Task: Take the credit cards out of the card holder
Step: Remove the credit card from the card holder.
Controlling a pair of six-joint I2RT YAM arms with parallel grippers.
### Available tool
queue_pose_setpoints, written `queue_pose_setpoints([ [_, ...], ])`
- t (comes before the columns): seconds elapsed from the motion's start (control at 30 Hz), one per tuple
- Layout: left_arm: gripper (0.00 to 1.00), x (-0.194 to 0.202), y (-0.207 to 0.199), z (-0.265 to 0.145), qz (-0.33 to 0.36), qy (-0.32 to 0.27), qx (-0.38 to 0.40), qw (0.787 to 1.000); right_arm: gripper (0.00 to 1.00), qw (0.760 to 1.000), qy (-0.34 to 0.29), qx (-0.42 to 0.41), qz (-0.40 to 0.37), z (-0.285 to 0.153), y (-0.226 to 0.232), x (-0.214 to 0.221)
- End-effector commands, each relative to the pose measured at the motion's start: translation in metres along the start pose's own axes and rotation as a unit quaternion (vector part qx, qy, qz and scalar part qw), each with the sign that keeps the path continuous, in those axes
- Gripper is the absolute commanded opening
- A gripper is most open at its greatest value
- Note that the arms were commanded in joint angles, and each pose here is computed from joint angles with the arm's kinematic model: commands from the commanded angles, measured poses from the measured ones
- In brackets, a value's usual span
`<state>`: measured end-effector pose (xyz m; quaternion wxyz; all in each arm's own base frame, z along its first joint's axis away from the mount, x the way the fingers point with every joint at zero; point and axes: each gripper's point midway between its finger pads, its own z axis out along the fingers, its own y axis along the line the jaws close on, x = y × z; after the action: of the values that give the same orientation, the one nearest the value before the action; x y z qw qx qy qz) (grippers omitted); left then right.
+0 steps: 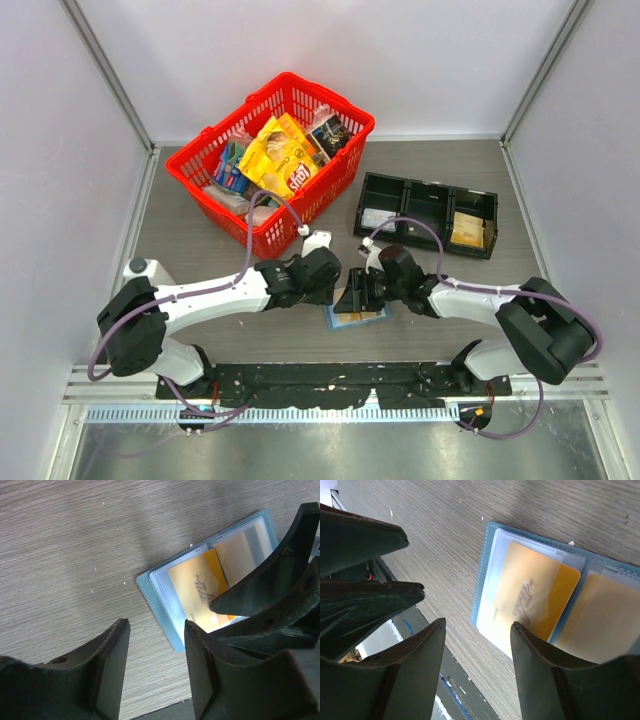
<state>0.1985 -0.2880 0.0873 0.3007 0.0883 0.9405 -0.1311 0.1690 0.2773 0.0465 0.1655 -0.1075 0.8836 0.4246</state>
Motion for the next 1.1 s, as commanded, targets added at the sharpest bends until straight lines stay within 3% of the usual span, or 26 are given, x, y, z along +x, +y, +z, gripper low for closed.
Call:
queue_pose_setpoints([
  [0.0,0.50,-0.010,-0.011,-0.002,-0.009,-0.013,0.025,1.000,0.59,0.998,-0.048,-0.015,-0.033,-0.013,0.016,-0.025],
  [0.2,0.45,-0.008,-0.028,0.010,0.008,0.012,0.042,0.999,0.52,0.997,-0.077,-0.022,-0.015,-0.031,0.005,-0.038],
  [0.37,0.36,-0.002,-0.034,0.023,0.018,0.035,0.046,0.998,0.42,0.996,-0.083,-0.028,0.005,-0.035,-0.008,-0.040],
  [0.57,0.23,0.012,-0.024,0.041,0.017,0.073,0.040,0.996,0.37,0.996,-0.080,-0.035,0.021,-0.028,-0.021,-0.039],
  [0.93,0.16,0.032,-0.016,0.057,0.027,0.110,0.025,0.993,0.35,0.996,-0.064,-0.037,0.044,-0.018,-0.041,-0.027],
  [1.07,0.15,0.036,-0.013,0.060,0.029,0.117,0.019,0.993,0.30,0.996,-0.056,-0.043,0.049,-0.015,-0.044,-0.022],
])
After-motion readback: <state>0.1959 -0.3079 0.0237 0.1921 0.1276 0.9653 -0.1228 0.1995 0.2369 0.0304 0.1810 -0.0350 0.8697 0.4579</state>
